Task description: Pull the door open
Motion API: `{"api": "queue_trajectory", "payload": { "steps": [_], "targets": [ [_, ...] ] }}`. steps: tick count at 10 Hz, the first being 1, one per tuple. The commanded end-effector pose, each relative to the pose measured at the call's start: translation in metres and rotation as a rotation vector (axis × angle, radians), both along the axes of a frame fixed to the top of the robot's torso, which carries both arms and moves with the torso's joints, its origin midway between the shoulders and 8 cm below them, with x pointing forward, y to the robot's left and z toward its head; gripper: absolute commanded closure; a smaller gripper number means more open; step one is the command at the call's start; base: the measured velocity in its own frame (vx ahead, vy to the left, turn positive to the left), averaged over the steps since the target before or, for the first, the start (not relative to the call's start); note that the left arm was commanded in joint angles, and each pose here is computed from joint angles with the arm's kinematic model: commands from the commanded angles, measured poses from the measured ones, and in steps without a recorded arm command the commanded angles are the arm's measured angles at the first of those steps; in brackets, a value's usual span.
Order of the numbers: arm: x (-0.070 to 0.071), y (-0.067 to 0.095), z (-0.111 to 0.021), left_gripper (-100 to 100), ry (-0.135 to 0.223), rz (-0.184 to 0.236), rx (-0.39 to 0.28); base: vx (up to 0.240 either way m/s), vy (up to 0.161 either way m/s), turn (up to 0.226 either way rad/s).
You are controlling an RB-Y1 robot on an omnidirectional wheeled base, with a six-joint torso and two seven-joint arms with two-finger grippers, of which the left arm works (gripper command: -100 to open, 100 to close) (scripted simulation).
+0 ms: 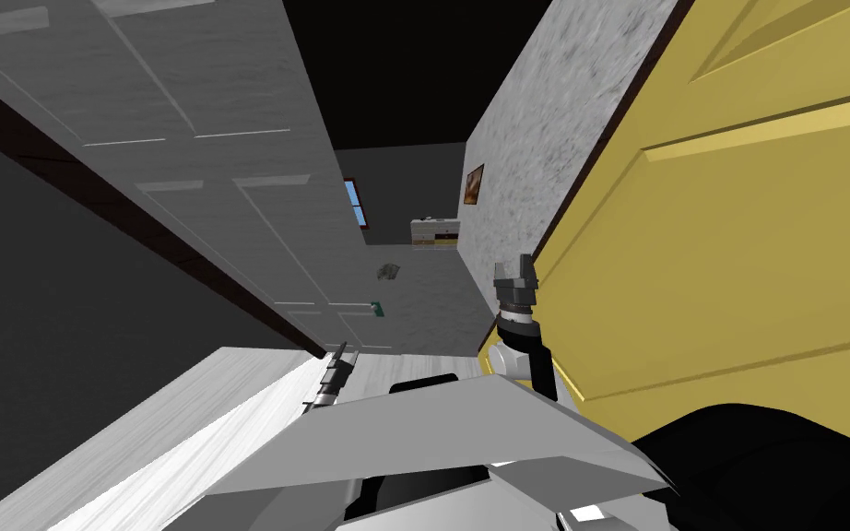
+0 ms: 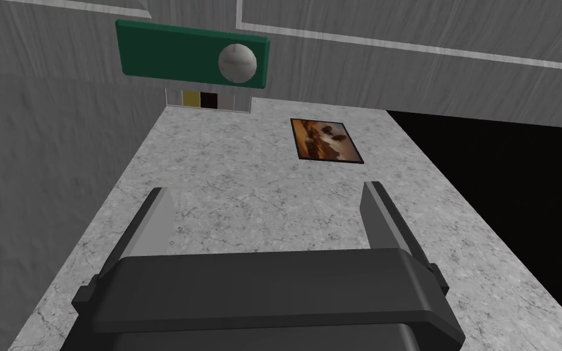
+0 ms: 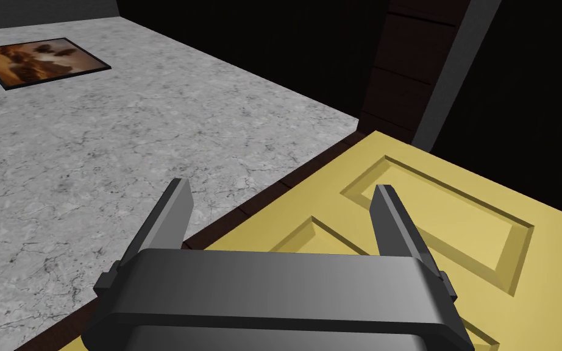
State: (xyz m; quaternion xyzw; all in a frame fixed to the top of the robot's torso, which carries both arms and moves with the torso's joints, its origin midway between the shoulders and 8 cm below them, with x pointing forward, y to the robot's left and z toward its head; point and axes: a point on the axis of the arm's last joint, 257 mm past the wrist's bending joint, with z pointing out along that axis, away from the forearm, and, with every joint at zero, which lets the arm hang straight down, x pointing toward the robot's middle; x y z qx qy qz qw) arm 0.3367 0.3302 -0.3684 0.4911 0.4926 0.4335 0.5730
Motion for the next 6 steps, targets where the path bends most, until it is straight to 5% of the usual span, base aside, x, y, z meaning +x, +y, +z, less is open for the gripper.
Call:
{"api": "queue_trajectory", "payload": {
  "steps": [1, 6],
  "targets": [
    [-0.002, -0.002, -0.004, -100, 0.003, -0.002, 0.032, 0.083, 0.014, -0.021],
    [-0.008, -0.01, -0.016, -100, 0.009, -0.009, 0.104, 0.089, 0.009, -0.015]
  ]
}}
